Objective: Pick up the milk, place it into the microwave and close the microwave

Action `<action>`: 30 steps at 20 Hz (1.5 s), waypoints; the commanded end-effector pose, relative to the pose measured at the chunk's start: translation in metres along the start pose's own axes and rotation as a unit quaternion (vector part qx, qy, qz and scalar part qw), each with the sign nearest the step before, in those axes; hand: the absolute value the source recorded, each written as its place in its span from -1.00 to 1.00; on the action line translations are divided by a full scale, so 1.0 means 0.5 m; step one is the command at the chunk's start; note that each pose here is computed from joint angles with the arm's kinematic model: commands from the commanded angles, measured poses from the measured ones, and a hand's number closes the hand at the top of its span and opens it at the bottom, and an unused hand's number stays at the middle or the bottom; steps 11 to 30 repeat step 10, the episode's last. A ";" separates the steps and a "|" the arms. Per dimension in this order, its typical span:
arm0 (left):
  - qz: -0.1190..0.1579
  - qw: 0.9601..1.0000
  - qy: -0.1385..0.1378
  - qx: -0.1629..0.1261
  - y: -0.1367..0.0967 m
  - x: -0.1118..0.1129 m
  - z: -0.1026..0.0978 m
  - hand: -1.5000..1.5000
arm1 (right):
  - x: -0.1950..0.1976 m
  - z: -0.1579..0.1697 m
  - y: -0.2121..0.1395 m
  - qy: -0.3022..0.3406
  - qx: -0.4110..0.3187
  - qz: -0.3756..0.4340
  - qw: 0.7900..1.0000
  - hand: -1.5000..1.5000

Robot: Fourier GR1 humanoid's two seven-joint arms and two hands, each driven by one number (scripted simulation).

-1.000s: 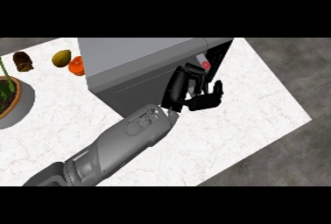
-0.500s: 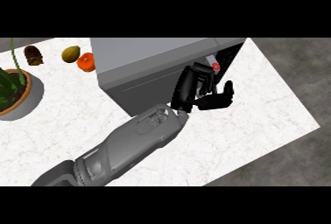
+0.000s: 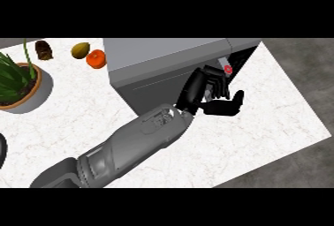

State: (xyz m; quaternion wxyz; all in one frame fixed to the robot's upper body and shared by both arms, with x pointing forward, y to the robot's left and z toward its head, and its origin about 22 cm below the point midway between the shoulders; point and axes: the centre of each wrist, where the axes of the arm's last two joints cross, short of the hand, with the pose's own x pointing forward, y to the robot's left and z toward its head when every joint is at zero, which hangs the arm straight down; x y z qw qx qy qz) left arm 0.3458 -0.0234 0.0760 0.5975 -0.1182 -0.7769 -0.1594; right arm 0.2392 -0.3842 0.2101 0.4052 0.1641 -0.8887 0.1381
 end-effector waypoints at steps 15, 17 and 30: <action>-0.034 0.988 0.069 0.137 0.174 -0.080 -0.004 -1.00 | 0.033 0.018 -0.005 0.000 -0.017 0.006 1.000 -1.00; -0.034 0.988 0.069 0.137 0.174 -0.080 -0.004 -1.00 | 0.033 0.018 -0.005 0.000 -0.017 0.006 1.000 -1.00; -0.034 0.988 0.069 0.137 0.174 -0.080 -0.004 -1.00 | 0.033 0.018 -0.005 0.000 -0.017 0.006 1.000 -1.00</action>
